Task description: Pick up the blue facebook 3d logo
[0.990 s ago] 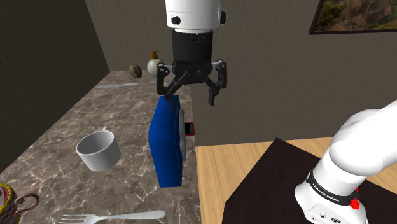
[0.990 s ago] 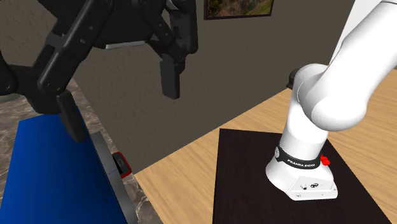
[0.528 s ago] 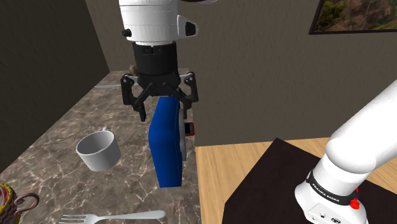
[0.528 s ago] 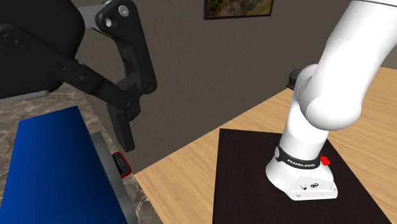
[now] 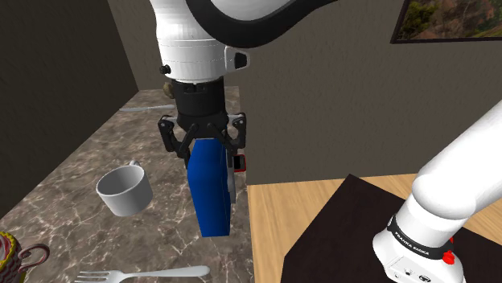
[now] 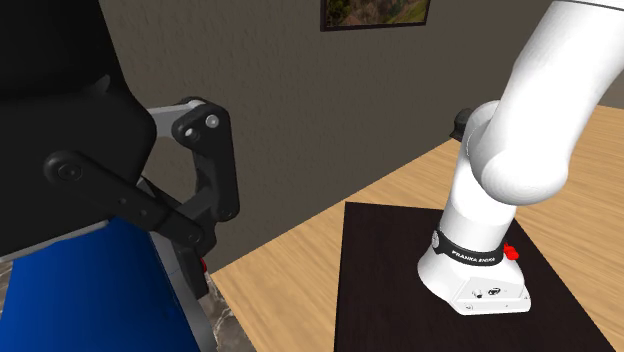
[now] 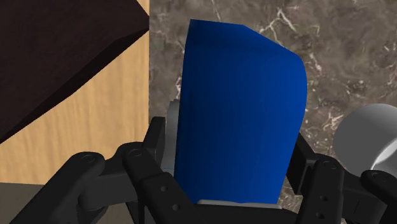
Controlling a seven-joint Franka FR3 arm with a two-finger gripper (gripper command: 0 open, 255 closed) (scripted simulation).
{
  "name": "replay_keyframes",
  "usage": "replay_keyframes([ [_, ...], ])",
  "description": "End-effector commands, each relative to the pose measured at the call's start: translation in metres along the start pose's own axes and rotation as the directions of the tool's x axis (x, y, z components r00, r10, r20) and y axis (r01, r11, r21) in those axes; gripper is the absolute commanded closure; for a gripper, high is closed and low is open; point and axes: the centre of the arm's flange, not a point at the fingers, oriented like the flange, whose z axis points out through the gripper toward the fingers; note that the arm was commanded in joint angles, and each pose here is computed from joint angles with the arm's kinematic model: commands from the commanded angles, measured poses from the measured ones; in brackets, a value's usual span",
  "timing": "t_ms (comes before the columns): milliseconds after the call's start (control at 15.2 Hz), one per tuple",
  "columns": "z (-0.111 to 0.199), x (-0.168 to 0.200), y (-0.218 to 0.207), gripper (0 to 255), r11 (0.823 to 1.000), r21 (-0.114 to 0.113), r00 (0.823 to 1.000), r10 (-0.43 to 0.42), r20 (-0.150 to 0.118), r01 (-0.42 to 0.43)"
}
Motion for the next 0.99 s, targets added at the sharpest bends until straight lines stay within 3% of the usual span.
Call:
replay_keyframes([
  [0,0.002,0.0,0.0,255,1.0,-0.001,1.0,0.0,0.0,0.0],
  [528,0.001,0.0,0.0,255,1.0,-0.001,1.0,0.0,0.0,0.0],
  [924,-0.031,-0.001,0.0,255,1.0,-0.001,1.0,0.0,0.0,0.0],
])
